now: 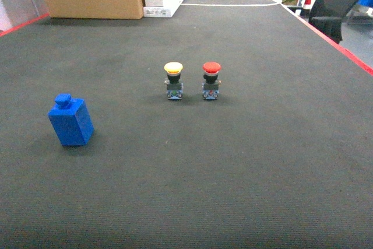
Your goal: Pick blue part to blue bin on bottom shelf
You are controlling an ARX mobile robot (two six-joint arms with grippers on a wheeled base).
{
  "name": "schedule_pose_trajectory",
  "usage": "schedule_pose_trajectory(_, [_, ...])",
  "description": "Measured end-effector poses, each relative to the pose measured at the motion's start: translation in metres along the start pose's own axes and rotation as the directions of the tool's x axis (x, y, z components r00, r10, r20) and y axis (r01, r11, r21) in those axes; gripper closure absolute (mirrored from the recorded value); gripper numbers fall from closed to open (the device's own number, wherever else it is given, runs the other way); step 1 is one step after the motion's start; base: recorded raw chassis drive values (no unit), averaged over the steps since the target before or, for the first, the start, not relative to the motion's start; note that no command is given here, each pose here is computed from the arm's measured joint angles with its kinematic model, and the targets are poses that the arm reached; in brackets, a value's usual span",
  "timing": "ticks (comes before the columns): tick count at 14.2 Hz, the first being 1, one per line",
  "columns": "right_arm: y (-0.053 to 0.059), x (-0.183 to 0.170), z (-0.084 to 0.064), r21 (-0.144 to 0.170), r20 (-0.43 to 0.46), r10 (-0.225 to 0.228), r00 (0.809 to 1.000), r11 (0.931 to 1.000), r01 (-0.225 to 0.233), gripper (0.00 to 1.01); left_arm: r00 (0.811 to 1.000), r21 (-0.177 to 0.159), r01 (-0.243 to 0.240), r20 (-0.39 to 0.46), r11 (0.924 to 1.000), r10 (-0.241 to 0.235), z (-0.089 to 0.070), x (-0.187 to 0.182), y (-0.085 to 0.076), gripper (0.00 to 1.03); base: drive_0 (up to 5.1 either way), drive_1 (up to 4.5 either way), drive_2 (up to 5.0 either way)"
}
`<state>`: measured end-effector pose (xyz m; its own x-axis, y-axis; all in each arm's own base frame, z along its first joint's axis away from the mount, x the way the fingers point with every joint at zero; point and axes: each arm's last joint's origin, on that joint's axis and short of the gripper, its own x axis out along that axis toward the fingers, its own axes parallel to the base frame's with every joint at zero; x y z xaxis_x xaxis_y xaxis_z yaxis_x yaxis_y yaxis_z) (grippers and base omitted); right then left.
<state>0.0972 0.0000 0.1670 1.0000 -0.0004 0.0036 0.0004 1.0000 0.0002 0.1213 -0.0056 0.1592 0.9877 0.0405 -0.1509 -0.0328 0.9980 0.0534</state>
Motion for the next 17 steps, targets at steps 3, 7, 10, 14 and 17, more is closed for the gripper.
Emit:
schedule_pose_trajectory(3, [0.000, 0.000, 0.000, 0.000, -0.001, 0.000, 1.000, 1.0000, 0.000, 0.03, 0.999, 0.017, 0.004, 0.035, 0.9998, -0.004, 0.026, 0.069, -0.009, 0.05, 0.0, 0.00, 0.0])
schedule_pose_trajectory(7, [0.000, 0.000, 0.000, 0.000, -0.001, 0.000, 1.000, 1.0000, 0.000, 0.03, 0.987, -0.008, 0.037, -0.157, 0.9993, -0.037, -0.008, 0.159, -0.024, 0.05, 0.0, 0.00, 0.0])
schedule_pose_trajectory(10, [0.000, 0.000, 0.000, 0.000, -0.001, 0.000, 1.000, 1.0000, 0.000, 0.03, 0.981, -0.015, 0.043, -0.191, 0.9990, -0.045, -0.019, 0.200, -0.031, 0.05, 0.0, 0.00, 0.0])
schedule_pose_trajectory(14, [0.000, 0.000, 0.000, 0.000, -0.001, 0.000, 1.000, 1.0000, 0.000, 0.03, 0.974, -0.007, 0.021, -0.226, 0.9998, -0.022, -0.032, 0.240, -0.034, 0.05, 0.0, 0.00, 0.0])
schedule_pose_trajectory(17, [0.000, 0.000, 0.000, 0.000, -0.001, 0.000, 1.000, 1.0000, 0.000, 0.03, 0.964, -0.006, 0.019, -0.265, 0.9998, -0.020, -0.039, 0.258, -0.036, 0.05, 0.0, 0.00, 0.0])
